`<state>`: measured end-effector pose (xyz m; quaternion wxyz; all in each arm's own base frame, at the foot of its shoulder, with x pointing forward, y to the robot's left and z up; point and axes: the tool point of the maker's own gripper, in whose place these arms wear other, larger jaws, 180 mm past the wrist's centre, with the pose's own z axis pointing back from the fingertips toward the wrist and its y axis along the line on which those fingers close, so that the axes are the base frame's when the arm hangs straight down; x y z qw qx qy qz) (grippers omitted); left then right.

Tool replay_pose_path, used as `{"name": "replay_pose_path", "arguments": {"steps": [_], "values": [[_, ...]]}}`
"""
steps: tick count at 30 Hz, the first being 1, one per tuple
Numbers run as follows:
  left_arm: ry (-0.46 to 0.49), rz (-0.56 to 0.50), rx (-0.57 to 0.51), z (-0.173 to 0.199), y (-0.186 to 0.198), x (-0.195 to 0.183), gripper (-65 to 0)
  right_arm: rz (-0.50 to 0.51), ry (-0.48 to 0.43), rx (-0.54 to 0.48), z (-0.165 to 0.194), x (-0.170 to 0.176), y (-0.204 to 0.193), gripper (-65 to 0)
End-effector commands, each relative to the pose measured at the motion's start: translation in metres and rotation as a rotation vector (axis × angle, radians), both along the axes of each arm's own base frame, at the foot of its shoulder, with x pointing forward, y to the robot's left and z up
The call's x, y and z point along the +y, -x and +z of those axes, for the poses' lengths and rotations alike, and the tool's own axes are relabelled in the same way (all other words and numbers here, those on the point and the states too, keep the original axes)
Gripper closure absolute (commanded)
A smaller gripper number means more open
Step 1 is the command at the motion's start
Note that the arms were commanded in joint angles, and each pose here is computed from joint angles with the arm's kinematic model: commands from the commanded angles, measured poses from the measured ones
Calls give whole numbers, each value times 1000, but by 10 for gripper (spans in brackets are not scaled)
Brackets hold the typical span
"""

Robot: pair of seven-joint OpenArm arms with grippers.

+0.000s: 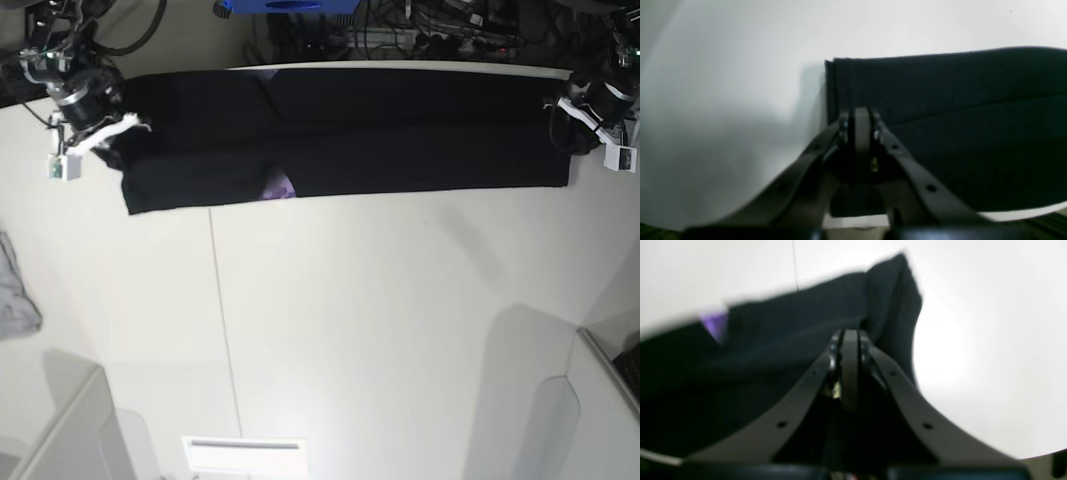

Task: Fold the T-shirt properly
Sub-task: 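Lay the hem onto the collar edge and hold both grippers there, then release the hem and regrasp the strip ends with both grippers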

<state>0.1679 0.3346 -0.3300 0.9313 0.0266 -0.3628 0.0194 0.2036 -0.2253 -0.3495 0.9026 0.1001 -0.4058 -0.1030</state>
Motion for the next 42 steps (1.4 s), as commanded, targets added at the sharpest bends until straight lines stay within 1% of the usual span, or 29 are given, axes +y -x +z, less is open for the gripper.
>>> {"name": "replay_pose_path", "arguments": {"steps": [1,2,5,8,17,21,26,28,30,33,39,40,42], "values": [[-27,-4,-34,13,-5,6,0,-12,4,-55,15,-8,-5,0],[-27,-9,-33,13,-5,6,0,-21,-5,-60,17,-12,-4,0],[-29,-15,-34,13,-5,5,0,-35,-5,-12,12,-18,4,0],[-27,-18,-23,11,-1,5,0,-35,-11,17,6,-16,11,0],[-28,-19,-11,7,0,4,0,-51,-50,61,-9,-9,24,0],[-28,-15,-8,7,1,5,0,-25,-86,106,-25,3,27,0],[-21,-37,25,-3,6,-3,0,-37,-115,149,-42,4,34,0],[-55,-52,57,-9,8,-4,0,-40,-118,153,-44,4,33,0],[-87,-65,87,-17,11,-6,0,-45,-87,166,-47,-1,34,0],[-94,-49,101,-23,15,-9,0,-52,-33,198,-53,-4,40,0],[-92,-47,81,-21,9,-10,0,-60,-15,215,-57,-3,45,0],[-95,-47,83,-21,9,-9,-30,-60,-15,215,-57,-3,45,-45],[-96,-47,83,-21,9,-9,-132,-67,-11,204,-56,-5,44,-150]]}}
